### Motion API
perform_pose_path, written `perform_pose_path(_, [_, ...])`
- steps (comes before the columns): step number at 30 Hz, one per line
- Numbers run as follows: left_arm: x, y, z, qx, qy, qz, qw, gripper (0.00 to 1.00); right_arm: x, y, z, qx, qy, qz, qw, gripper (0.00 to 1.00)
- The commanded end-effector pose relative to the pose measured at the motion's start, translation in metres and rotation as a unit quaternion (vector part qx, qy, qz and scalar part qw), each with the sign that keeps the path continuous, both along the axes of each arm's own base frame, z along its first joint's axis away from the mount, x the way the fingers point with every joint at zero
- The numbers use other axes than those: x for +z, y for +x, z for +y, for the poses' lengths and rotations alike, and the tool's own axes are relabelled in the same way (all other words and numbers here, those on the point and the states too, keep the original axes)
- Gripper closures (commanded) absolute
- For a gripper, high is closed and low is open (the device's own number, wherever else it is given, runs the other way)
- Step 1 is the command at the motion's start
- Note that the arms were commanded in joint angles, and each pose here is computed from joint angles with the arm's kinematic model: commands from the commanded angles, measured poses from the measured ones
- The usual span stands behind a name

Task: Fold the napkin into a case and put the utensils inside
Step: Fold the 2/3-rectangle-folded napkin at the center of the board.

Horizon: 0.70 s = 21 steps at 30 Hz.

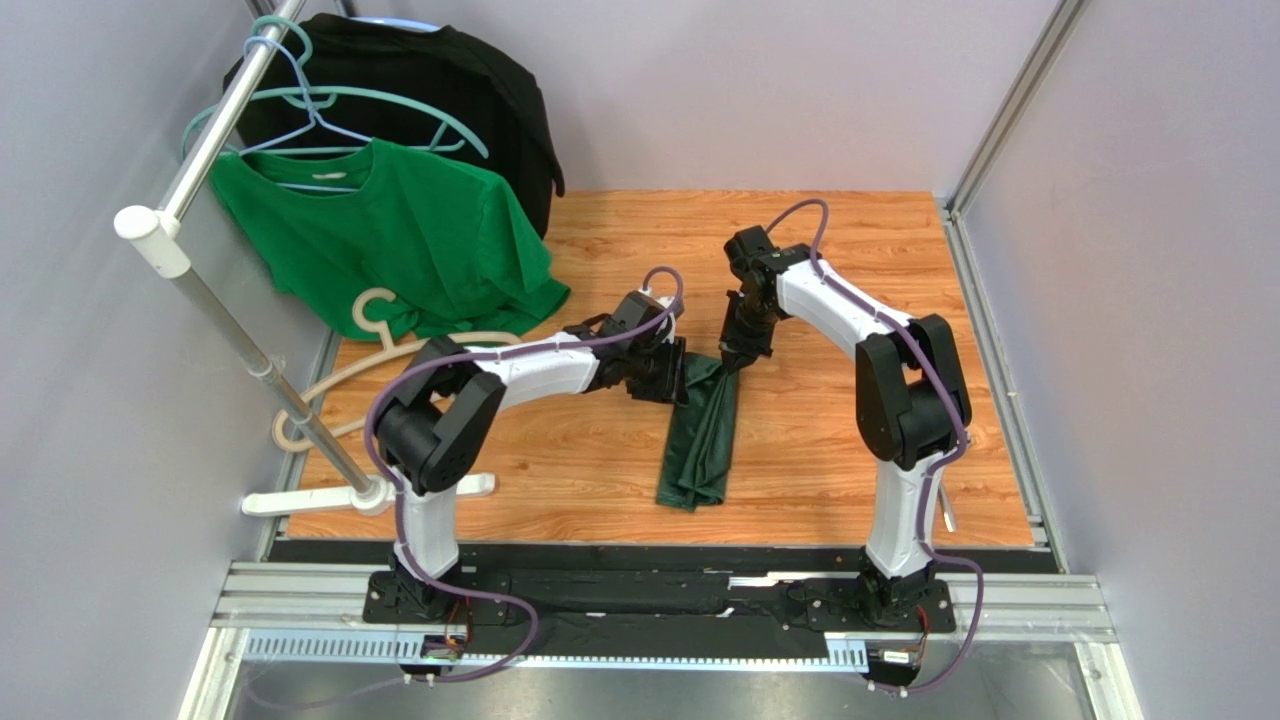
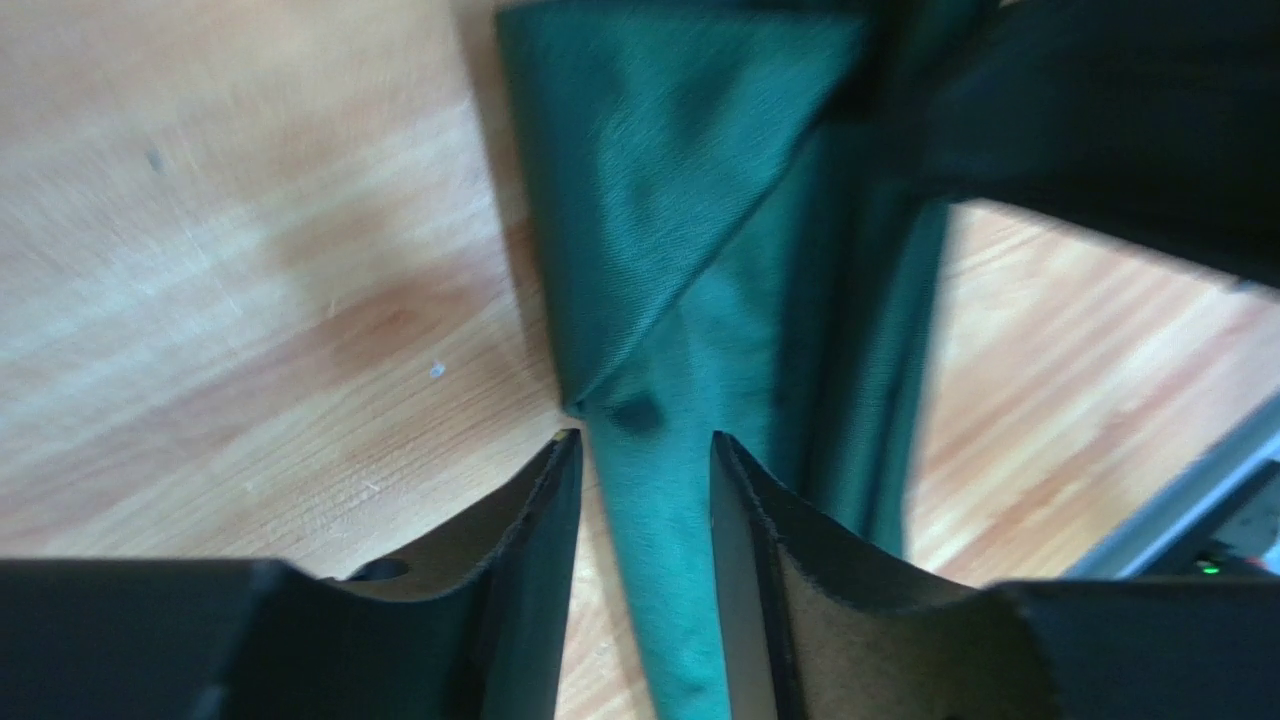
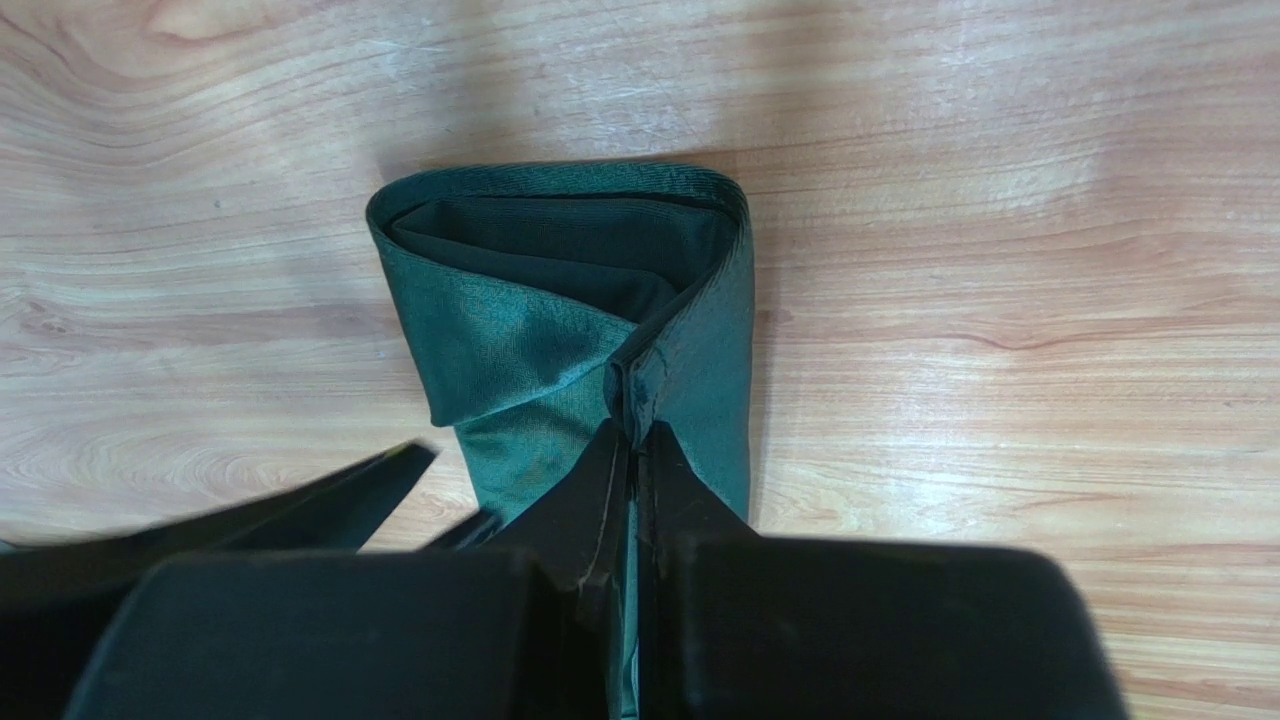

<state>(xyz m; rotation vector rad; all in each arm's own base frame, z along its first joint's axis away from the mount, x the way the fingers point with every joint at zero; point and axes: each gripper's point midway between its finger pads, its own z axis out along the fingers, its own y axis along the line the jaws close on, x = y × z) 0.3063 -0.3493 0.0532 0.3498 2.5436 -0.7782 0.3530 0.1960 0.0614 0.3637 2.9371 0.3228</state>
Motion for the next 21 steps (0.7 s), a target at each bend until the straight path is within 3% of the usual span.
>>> perform_pose_path(1, [-0.017,-0.006,0.001,-0.008,0.017,0.026,0.999,0.58,0.011,0.01,0.007,-0.003,0.003,-0.017,1.0,1.0])
perform_pose_path(4, [-0.022,-0.004,0.004,-0.003,0.026,0.026,0.999,0.64,0.012,0.009,0.008,-0.004,0.007,-0.015,1.0,1.0])
perform_pose_path(9, [-0.028,-0.008,-0.003,-0.006,0.007,0.033,0.999,0.87,0.014,0.009,0.014,-0.008,0.014,-0.013,1.0,1.0])
perform_pose_path(21, [-0.024,-0.012,-0.03,-0.018,-0.021,0.037,0.999,0.96,0.011,0.005,0.028,-0.012,0.023,-0.006,1.0,1.0])
